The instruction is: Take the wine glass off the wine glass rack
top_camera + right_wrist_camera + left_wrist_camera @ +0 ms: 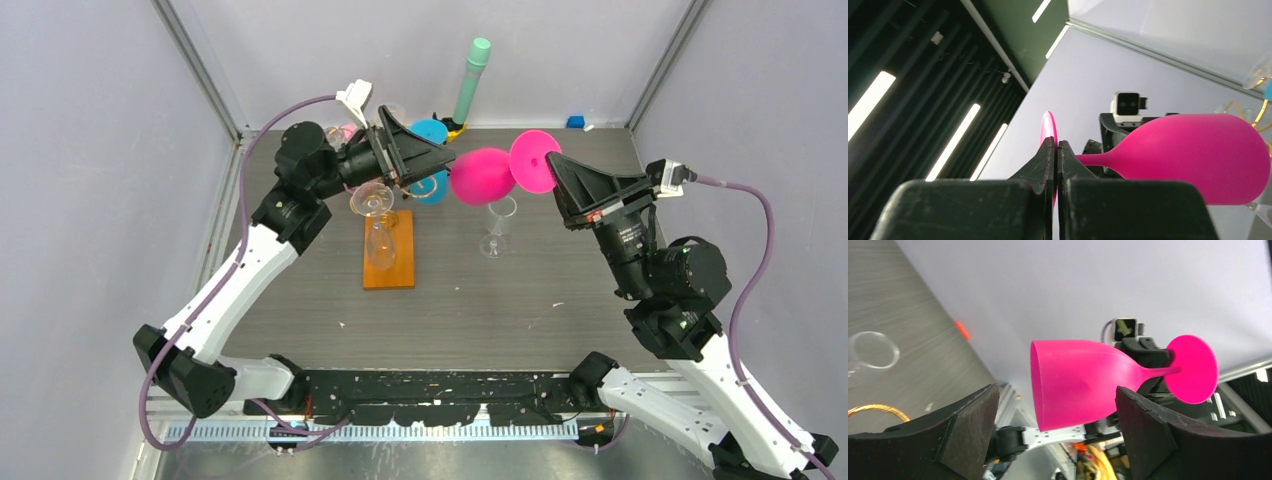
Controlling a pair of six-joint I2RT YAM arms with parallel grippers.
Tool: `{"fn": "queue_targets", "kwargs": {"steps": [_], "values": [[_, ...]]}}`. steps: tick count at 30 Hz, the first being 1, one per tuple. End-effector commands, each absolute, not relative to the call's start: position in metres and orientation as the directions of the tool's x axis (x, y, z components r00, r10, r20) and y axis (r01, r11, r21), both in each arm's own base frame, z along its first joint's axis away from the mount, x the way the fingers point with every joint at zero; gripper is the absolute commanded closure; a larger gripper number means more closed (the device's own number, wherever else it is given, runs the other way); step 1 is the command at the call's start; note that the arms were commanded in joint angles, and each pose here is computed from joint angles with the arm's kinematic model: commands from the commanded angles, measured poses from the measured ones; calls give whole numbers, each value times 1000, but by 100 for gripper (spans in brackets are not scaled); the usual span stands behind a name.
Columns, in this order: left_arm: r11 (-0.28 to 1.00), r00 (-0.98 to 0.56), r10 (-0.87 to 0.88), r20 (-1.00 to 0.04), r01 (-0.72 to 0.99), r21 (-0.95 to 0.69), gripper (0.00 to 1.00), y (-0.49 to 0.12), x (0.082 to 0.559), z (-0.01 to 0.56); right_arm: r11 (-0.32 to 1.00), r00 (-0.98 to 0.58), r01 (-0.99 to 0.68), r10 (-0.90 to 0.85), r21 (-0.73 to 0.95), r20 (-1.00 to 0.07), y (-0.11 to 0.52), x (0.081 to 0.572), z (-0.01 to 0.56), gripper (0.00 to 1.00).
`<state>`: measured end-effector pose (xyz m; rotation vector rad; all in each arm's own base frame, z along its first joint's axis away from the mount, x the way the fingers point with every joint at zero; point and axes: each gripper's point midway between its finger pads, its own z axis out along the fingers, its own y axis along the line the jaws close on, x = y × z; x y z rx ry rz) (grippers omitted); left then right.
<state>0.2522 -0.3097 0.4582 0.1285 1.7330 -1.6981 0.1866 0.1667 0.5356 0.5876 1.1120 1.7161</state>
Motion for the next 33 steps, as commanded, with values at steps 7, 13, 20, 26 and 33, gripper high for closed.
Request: {"fn": "queue_targets", "kwargs": {"steps": [7, 13, 20, 26, 33], "values": [[-242, -874, -304, -379, 455, -857, 17, -312, 215, 520, -274, -450, -553, 893, 787, -5, 157, 170, 560, 100], [-356, -902, -255, -347, 421, -834, 40, -304, 196, 539, -272, -433, -531, 901, 802, 18, 157, 179, 545, 100], [-418, -912, -214, -351, 410, -811, 53, -300, 182, 552, -236, -366, -469, 929, 851, 56, 151, 197, 505, 100], [-446, -912, -171, -373, 409, -796, 54, -304, 169, 557, -206, -319, -426, 945, 881, 67, 150, 212, 481, 100], [-456, -917, -157, -366, 396, -797, 59, -303, 168, 556, -174, -261, -389, 963, 905, 73, 147, 225, 456, 100]]}}
